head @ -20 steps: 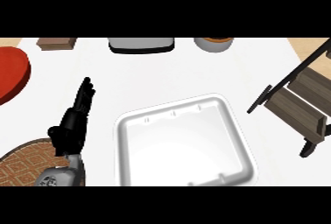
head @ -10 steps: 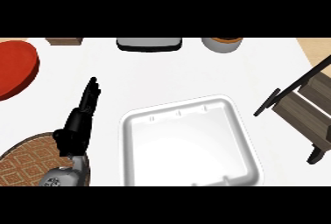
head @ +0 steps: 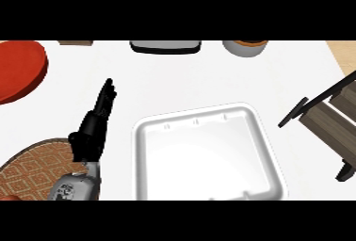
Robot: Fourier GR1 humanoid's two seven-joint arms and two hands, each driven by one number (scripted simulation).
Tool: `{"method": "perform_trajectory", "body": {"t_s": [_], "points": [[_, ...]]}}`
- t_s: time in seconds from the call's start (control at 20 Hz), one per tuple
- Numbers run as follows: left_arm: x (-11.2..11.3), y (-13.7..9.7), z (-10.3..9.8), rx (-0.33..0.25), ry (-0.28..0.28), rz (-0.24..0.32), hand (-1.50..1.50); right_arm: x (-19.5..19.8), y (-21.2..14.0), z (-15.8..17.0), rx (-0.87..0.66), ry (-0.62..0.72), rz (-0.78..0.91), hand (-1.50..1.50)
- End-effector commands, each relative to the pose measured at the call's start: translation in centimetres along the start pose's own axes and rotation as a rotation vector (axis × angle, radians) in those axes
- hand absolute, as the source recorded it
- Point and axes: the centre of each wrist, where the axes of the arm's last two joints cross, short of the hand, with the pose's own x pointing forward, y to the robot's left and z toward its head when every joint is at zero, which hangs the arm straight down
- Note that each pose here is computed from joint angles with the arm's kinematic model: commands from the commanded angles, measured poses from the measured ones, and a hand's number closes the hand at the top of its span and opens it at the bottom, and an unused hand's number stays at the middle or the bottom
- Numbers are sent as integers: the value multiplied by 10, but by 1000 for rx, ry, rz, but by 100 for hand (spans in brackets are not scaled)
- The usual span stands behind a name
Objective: Pick the lemon from the tray and place it in the tiered basket
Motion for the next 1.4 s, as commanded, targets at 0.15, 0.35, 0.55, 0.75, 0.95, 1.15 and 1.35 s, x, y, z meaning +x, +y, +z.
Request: {"method": "perform_trajectory", "body": {"t_s": [0.15,0.35,0.55,0.75,0.95,1.15,1.35], "points": [[-9,-4,0,-8,-20,9,0,-21,16,-21,-20,48,85,150],[13,-9,-8,-27,-28,7,0,-51,36,-22,29,152,-92,150],[1,-9,-4,-24,-16,-7,0,-64,55,-27,79,155,-234,-150],[-11,4,6,-9,-7,-2,0,-76,57,-24,66,120,-388,-150],[7,-15,-4,-41,-30,16,0,-91,39,-11,-82,167,-571,-150],[3,-20,-6,-51,-27,0,0,-113,27,5,-194,328,-626,-150],[1,-9,-6,-27,-27,-7,0,-151,25,40,-247,410,-742,-150]]}}
